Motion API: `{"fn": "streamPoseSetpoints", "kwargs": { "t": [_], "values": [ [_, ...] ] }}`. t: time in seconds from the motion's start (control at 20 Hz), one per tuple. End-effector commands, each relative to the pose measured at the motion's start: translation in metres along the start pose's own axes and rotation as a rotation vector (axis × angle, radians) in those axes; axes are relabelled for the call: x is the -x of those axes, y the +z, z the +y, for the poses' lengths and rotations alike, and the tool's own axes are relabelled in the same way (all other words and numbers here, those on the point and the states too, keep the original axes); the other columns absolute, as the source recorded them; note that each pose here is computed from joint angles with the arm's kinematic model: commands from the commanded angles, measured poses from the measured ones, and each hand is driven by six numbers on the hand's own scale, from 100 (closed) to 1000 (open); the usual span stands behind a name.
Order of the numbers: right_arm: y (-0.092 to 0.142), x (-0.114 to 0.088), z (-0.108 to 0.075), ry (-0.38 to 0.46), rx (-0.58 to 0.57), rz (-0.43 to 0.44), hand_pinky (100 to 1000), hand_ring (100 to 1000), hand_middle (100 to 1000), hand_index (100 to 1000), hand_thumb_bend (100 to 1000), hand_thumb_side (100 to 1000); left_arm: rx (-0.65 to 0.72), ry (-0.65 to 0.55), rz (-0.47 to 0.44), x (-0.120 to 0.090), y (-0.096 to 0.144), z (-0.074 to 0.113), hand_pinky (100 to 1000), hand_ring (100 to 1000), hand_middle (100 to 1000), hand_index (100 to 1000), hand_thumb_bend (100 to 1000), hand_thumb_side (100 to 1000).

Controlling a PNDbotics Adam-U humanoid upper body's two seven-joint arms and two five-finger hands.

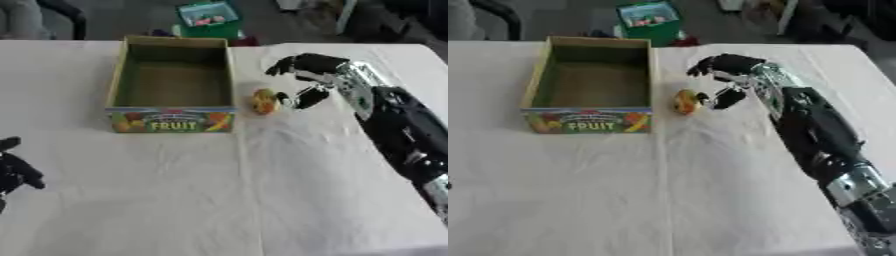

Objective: Pick up objects on the table and place them in the box.

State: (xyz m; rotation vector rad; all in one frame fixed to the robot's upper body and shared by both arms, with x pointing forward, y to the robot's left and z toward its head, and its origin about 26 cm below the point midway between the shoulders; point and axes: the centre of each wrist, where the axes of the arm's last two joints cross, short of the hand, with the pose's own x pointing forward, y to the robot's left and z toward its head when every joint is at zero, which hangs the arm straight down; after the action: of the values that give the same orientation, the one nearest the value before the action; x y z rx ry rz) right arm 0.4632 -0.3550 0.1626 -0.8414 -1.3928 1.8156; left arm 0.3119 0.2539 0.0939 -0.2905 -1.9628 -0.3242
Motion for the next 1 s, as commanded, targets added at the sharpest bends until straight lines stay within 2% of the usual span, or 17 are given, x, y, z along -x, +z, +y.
{"fn": "streamPoseSetpoints", "kwargs": {
  "t": [0.05, 0.45, 0.75, 1.0],
  "values": [
    [0.004, 0.004, -0.011, 0.032, -0.038, 0.003, 762, 817, 805, 946, 100, 418, 0.01, -0.015, -0.017, -0.006, -0.003, 0.003, 468, 502, 460, 797, 100, 761],
    [0.001, -0.006, -0.026, 0.078, -0.101, -0.065, 783, 830, 817, 945, 100, 448, 0.009, -0.014, -0.017, -0.006, -0.003, 0.003, 468, 501, 460, 797, 100, 760],
    [-0.005, -0.017, -0.026, 0.131, -0.169, -0.105, 802, 842, 835, 943, 104, 479, 0.006, -0.013, -0.017, -0.006, -0.003, 0.003, 468, 501, 459, 796, 100, 761],
    [-0.011, -0.022, -0.021, 0.158, -0.196, -0.116, 809, 842, 837, 929, 157, 492, 0.007, -0.012, -0.017, -0.006, -0.003, 0.002, 467, 501, 459, 796, 100, 761]
  ]
}}
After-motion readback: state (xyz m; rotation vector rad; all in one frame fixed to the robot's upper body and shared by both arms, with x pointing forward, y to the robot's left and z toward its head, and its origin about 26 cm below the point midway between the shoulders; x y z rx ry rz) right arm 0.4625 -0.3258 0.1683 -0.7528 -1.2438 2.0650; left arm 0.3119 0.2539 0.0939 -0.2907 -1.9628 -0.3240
